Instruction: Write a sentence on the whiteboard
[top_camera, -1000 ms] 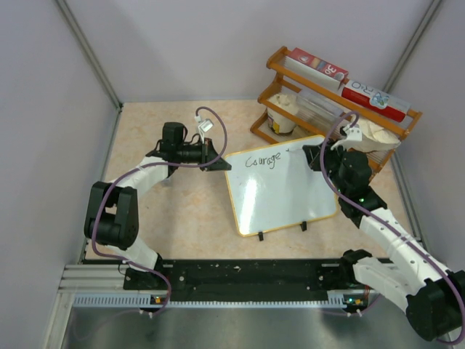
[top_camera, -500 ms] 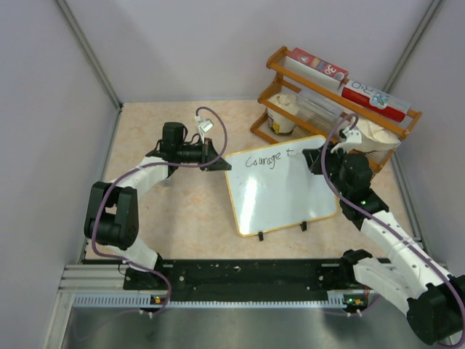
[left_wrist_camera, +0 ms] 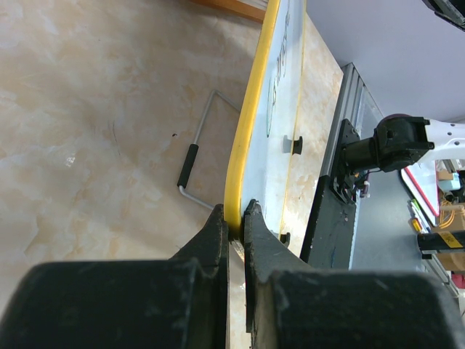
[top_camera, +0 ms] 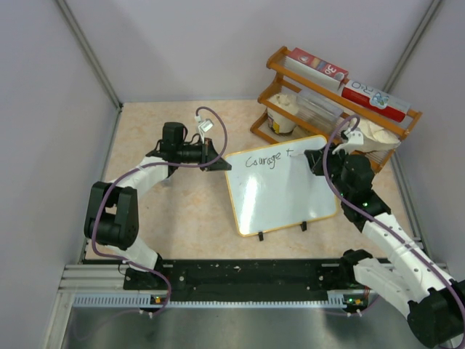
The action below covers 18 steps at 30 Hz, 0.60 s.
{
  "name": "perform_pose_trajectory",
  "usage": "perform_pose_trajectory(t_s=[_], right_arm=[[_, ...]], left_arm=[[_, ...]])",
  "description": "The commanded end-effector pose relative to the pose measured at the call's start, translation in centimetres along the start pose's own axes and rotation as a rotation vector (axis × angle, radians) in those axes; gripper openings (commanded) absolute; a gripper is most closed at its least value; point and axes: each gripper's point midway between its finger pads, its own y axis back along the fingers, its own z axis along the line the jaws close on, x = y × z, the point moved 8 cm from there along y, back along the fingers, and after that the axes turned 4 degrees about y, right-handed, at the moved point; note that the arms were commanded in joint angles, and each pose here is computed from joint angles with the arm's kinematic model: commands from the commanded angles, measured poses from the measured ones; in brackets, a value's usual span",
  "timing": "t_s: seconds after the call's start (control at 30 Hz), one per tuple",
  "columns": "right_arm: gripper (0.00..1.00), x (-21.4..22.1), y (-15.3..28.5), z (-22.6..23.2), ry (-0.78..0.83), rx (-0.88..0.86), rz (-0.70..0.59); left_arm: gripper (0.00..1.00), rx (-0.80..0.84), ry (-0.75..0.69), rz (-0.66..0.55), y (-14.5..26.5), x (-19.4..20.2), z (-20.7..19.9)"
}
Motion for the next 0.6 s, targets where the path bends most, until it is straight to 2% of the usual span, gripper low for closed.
perform_pose_trajectory(t_s=[0.0, 0.57], right_arm=[[0.0, -0.8, 0.2, -0.4, 0.015, 0.03, -0.043], [0.0, -2.1, -0.4, 0.8, -0.008, -0.056, -0.086]], left_arm=[[0.0, -0.063, -0.122, 0.073, -1.5, 2.5, 1.5], [0.0, -0.065, -0.124, 0.074, -1.5, 2.5, 1.5]])
